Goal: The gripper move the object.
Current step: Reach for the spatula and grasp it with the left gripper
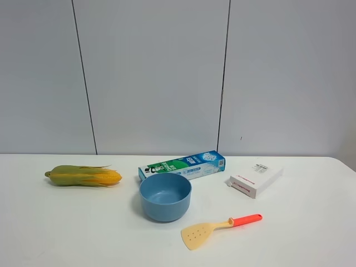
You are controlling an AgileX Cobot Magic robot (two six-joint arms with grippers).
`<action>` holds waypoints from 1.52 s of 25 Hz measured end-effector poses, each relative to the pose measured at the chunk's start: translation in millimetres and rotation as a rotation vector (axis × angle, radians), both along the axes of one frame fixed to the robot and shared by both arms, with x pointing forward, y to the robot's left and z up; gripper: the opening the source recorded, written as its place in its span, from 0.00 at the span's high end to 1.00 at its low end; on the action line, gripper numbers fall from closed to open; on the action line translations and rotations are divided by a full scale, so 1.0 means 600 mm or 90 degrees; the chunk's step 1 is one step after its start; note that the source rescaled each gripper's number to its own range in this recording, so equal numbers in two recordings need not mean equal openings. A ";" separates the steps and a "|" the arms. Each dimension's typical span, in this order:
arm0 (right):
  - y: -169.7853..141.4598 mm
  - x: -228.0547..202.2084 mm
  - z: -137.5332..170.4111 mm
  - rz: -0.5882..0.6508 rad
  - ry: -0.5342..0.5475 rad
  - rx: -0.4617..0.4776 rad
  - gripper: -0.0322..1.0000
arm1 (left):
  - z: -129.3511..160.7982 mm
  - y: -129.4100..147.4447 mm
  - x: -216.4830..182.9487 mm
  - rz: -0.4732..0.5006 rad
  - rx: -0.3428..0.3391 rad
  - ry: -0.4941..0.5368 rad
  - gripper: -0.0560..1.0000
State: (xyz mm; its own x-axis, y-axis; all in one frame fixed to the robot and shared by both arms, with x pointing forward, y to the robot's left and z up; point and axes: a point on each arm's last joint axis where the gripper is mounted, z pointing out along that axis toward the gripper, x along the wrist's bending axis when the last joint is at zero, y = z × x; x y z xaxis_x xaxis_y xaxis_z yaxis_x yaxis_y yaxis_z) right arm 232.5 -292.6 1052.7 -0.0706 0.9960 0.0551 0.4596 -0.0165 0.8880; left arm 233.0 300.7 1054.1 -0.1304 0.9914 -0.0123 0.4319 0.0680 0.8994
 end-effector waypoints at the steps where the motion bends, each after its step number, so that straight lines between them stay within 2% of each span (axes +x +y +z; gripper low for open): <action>1: 0.000 0.000 0.000 0.000 0.000 0.000 0.00 | 0.000 0.000 0.000 0.000 0.000 0.000 0.00; 35: 0.000 0.000 0.000 0.000 0.000 0.000 0.00 | 0.000 0.000 0.000 0.000 0.000 0.000 0.00; 38: 0.000 0.000 0.000 0.000 0.000 0.000 0.00 | 0.000 -0.008 0.006 -0.027 -0.033 0.007 0.00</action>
